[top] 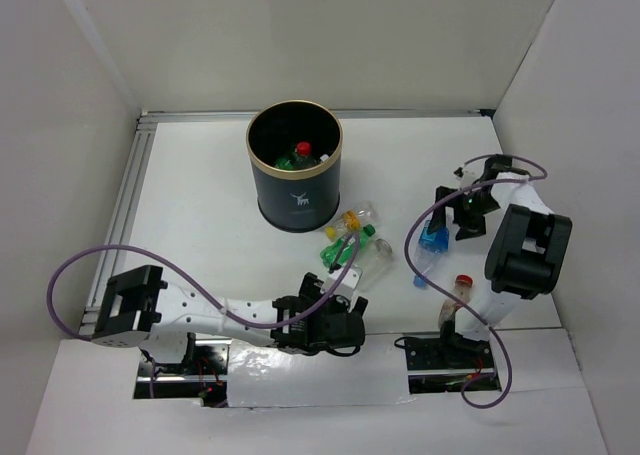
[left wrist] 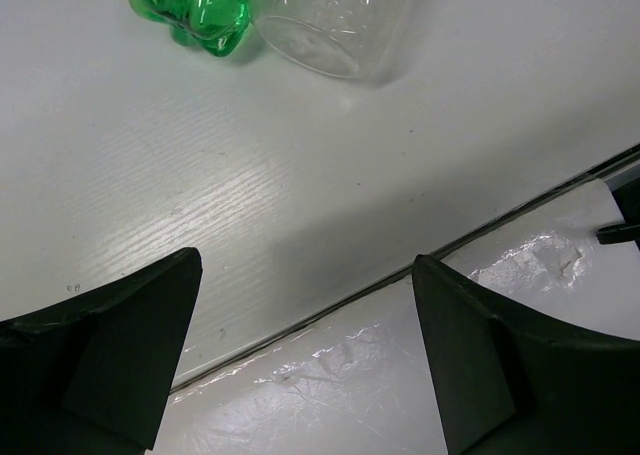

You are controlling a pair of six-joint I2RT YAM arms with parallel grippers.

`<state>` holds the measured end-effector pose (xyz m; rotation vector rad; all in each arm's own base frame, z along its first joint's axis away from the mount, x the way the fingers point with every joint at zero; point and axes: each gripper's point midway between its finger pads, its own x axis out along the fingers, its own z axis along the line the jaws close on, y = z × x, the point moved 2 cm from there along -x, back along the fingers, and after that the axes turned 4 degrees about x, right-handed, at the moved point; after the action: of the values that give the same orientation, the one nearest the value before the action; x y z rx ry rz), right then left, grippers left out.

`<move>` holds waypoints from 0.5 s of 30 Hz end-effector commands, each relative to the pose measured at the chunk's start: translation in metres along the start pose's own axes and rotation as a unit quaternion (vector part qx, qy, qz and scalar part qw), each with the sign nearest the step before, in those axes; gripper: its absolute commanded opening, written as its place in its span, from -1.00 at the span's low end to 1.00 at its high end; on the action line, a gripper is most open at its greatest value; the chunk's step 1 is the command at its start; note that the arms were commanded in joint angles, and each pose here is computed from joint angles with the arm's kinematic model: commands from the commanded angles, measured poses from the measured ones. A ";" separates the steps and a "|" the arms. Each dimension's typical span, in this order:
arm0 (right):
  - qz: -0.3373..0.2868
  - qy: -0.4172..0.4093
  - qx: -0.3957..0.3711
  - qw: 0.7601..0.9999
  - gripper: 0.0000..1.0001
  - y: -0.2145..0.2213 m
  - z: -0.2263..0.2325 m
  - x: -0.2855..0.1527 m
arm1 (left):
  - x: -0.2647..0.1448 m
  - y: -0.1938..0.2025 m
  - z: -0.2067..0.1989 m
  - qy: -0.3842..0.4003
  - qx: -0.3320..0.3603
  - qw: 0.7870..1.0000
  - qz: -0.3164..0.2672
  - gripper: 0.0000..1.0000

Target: Put the plastic bottles in the bin

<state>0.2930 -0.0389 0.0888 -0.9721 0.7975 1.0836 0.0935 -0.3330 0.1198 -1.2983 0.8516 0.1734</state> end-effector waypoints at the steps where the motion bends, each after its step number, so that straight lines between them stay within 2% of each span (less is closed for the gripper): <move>1: 0.027 0.003 0.016 1.000 1.00 0.008 0.002 0.020 | -0.001 -0.017 -0.015 0.014 -0.005 1.000 -0.020 0.98; 6: 0.031 -0.004 0.031 0.999 1.00 0.010 0.005 0.039 | -0.001 -0.021 -0.021 0.023 0.000 1.000 -0.022 0.98; 9: 0.031 -0.018 0.028 0.999 0.37 0.010 0.012 0.040 | -0.004 -0.024 -0.022 0.029 -0.004 0.999 -0.022 0.98; 10: 0.029 -0.023 0.027 0.999 0.21 0.010 0.015 0.037 | -0.008 -0.029 -0.024 0.037 -0.018 0.999 -0.028 0.98; 11: 0.022 -0.023 0.013 0.999 -0.04 0.009 0.016 0.033 | -0.008 -0.026 -0.021 0.035 -0.016 0.999 -0.027 0.98; 15: -0.019 -0.071 -0.023 0.997 -0.55 -0.012 0.029 0.006 | -0.013 -0.029 -0.022 0.055 -0.033 0.997 -0.033 0.98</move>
<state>0.2850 -0.0092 0.0613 -0.8547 0.8066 1.1715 0.0912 -0.3493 0.1266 -1.3043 0.8891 0.1301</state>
